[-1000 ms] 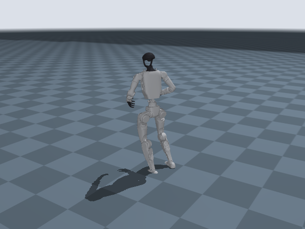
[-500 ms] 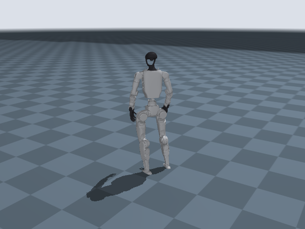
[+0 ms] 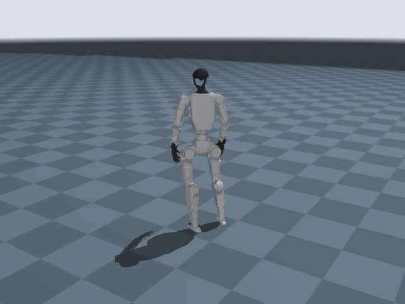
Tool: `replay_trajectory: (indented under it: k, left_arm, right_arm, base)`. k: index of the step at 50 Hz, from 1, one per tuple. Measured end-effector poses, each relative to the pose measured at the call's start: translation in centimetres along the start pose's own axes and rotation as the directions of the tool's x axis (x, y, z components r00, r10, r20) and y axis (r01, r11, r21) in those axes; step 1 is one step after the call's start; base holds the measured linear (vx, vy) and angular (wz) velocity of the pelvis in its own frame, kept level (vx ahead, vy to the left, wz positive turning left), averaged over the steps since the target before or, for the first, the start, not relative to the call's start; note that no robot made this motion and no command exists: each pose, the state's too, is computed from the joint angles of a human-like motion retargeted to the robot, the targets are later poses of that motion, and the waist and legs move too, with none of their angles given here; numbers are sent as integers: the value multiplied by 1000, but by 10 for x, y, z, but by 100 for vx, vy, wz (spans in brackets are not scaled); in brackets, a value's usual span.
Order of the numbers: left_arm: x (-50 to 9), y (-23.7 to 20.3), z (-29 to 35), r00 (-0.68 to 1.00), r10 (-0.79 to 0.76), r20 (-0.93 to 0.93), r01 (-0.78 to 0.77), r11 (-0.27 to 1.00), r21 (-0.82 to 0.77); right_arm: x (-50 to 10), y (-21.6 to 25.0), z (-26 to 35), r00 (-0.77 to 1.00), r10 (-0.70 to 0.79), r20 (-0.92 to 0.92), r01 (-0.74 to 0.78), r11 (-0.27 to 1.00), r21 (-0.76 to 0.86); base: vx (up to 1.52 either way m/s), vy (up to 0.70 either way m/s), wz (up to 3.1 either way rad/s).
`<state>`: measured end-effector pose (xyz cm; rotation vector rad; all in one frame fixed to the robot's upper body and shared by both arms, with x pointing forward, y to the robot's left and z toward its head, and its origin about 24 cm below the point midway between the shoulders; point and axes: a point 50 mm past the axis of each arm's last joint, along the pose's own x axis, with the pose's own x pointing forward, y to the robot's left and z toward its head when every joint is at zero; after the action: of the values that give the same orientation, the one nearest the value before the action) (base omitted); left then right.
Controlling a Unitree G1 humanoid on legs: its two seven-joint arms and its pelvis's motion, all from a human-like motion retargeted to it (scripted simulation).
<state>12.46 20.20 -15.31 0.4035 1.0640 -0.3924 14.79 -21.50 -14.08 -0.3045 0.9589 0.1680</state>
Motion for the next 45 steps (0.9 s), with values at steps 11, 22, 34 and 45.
replay_trajectory:
  k: [11, 22, 34, 45]
  left_arm:
    - [-1, -3, -7, 1000, -9, -21, 9, 1000, 29]
    - [-3, -10, -17, 998, -32, -52, 35, 998, 52]
    - [6, 0, 64, 978, -123, 171, 78, 964, 253]
    - [-123, 103, 236, 613, -82, 786, -486, 745, 457]
  right_arm:
    - [2, 10, 1, 998, 63, -14, -64, 994, -89]
    - [3, 20, 1, 991, 131, -31, -135, 972, -193]
    - [9, 45, 55, 930, 366, 36, -312, 837, -450]
    - [-65, -4, 246, 691, 575, 438, -20, 621, -784]
  base:
    - [0, 0, 0]
    - [1, 0, -8]
    - [1, 1, -21]
    - [0, 1, -23]
